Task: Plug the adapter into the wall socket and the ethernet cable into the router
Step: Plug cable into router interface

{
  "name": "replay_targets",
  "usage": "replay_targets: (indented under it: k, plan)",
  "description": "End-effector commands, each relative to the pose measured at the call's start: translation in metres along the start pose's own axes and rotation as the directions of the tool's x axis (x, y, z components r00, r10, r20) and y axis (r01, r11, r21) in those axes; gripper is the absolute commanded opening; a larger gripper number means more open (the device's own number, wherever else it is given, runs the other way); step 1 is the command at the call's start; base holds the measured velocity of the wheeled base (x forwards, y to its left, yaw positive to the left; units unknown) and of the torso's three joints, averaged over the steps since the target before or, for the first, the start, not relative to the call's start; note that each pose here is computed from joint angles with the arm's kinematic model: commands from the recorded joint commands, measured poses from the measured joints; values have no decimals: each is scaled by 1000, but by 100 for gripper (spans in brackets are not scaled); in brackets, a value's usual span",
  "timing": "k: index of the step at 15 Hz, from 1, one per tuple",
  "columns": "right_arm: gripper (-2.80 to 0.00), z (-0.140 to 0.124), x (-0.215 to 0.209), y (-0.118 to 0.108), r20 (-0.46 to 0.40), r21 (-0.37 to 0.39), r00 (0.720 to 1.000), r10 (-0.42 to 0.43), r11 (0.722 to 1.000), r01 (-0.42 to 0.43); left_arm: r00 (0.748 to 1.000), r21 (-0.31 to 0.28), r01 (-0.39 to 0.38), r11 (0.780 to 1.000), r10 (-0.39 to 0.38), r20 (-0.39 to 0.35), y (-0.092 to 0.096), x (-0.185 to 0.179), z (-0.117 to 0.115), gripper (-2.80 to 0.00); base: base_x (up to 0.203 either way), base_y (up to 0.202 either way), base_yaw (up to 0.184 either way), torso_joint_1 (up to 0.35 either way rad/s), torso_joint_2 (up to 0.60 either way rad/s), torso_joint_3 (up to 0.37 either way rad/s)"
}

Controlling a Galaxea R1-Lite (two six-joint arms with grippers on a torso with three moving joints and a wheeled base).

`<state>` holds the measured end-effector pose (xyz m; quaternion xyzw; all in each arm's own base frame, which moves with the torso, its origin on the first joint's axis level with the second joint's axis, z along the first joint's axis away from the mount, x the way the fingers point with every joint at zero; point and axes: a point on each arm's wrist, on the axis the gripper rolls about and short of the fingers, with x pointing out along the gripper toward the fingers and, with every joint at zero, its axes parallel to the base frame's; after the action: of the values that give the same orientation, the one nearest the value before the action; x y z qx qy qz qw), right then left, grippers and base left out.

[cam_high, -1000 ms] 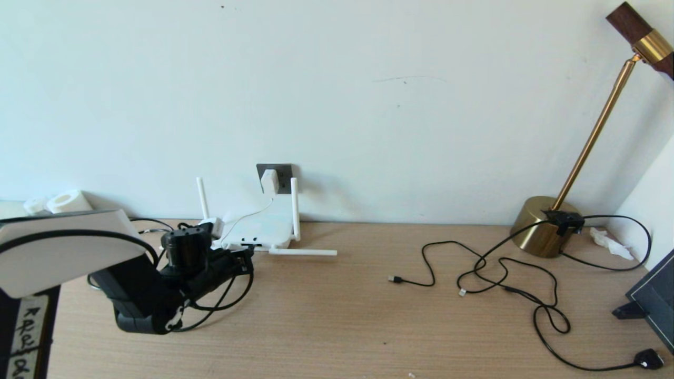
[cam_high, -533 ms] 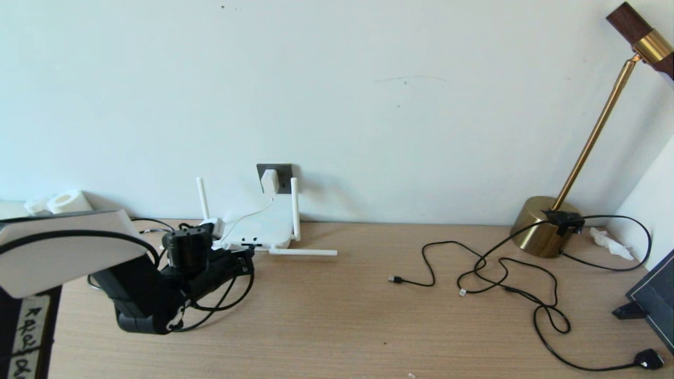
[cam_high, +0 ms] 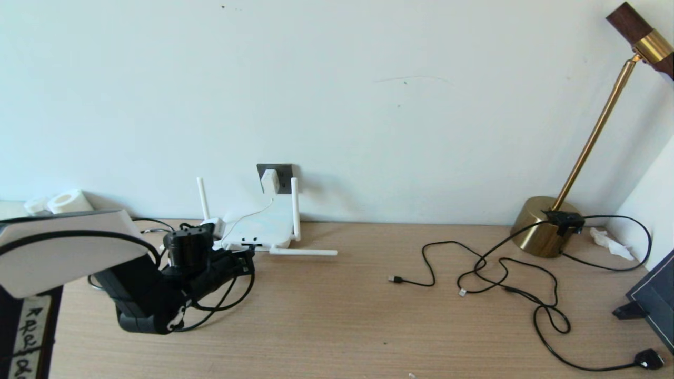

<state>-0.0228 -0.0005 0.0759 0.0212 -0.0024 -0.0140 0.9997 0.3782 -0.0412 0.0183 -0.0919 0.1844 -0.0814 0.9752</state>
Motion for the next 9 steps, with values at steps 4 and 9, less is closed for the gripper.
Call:
replay_targets:
  k: [4, 9]
  plan:
    - [-280, 0, 0, 0, 0, 1, 1000, -1, 1000, 1, 1000, -1, 1, 1000, -1, 2, 0, 1, -1, -280, 0, 0, 0, 0, 0, 0]
    - [-280, 0, 0, 0, 0, 1, 1000, 0, 1000, 0, 1000, -1, 2, 1000, -2, 9, 0, 0, 1, -280, 0, 0, 0, 0, 0, 0]
